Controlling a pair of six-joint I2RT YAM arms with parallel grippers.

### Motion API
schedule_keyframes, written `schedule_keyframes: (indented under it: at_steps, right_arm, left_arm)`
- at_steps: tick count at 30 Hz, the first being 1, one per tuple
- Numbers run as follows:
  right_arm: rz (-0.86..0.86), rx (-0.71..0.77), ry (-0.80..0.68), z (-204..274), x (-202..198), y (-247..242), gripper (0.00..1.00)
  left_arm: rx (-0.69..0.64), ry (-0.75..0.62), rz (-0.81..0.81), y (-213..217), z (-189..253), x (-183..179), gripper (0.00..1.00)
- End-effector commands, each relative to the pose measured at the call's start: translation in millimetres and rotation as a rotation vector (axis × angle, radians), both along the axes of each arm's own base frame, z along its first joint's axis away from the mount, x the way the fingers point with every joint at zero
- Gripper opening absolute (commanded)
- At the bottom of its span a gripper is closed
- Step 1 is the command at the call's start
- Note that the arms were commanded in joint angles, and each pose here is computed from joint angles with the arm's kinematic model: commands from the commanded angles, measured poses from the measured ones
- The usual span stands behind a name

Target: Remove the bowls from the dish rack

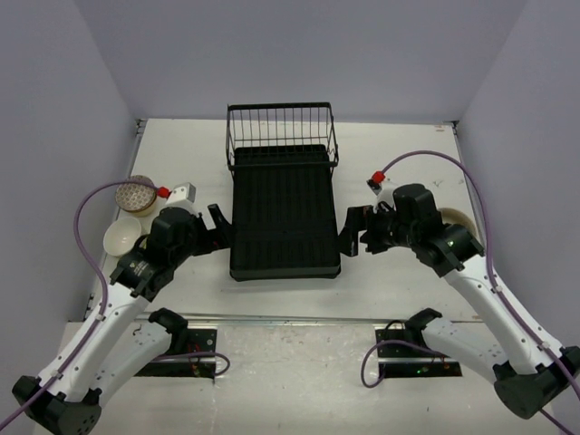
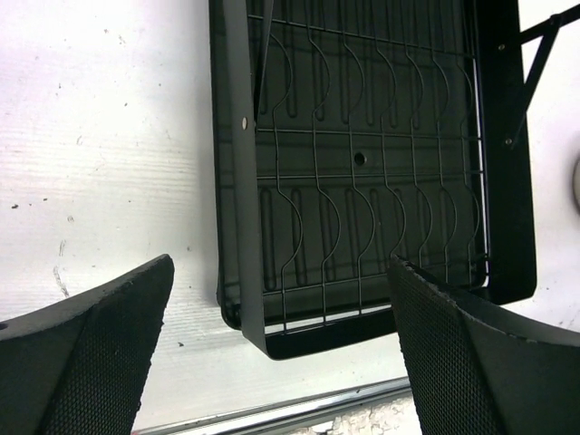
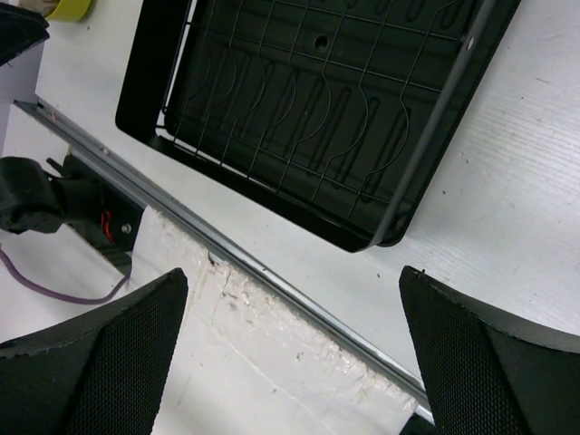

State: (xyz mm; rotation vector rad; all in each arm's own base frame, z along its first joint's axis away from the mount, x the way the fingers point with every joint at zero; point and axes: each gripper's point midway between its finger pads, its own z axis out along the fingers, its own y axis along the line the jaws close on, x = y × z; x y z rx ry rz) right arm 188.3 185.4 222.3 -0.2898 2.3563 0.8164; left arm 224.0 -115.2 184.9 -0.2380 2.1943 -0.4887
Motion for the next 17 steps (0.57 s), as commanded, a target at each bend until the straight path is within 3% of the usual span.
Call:
schedule_keyframes:
  at_steps: [1, 17]
  right_arm:
    - [-0.009, -0.013, 0.007, 0, -8, -2, 0.99]
    - [-0.009, 0.015, -0.045, 15, -19, 1, 0.99]
  left_arm:
    - [-0.012, -0.039, -0.018, 0, 10, -2, 1.0]
    - [-0.019, -0.052, -0.017, 7, 13, -15, 1.0]
